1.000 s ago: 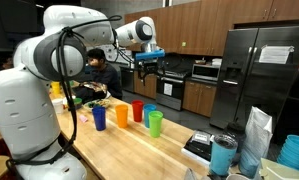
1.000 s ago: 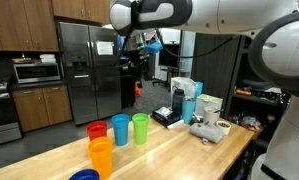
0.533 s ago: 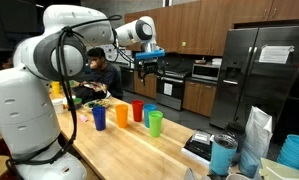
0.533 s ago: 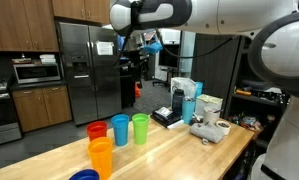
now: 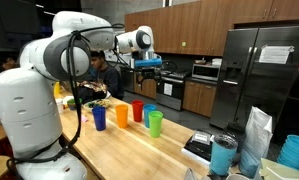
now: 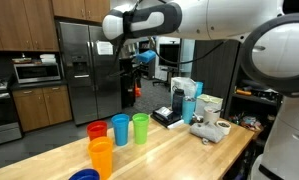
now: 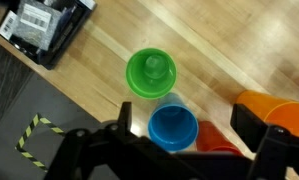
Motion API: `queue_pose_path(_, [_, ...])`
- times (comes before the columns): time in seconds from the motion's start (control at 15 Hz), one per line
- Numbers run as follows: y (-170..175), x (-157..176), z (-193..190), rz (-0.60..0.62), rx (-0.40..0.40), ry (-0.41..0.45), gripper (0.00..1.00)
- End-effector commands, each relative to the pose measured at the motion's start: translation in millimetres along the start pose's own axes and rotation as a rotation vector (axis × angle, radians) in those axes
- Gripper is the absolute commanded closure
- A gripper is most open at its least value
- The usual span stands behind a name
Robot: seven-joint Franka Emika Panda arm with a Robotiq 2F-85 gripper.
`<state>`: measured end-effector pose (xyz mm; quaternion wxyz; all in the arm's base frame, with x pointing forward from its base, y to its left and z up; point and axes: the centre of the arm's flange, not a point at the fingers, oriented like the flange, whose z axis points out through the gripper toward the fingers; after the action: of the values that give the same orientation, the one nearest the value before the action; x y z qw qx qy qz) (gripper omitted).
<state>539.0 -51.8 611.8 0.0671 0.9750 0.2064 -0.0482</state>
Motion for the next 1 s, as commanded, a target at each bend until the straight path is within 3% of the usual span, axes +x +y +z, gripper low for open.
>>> queue_pose_path(0.0, [-23.0,17.4,24.6,-0.004,0.124,0.099,0.00])
queue_pose_path(0.2, [-42.2,29.6,41.3,-0.033,0.230,0.173,0.00])
queue_pose_path(0.27, [-32.9,33.1,32.4,-0.018,0.192,0.129,0.00])
queue_pose_path(0.53, [-39.9,38.1,41.9,-0.021,0.221,0.145,0.00])
queue_pose_path(0.93, [-52.8,49.2,49.0,-0.013,0.212,0.085,0.00])
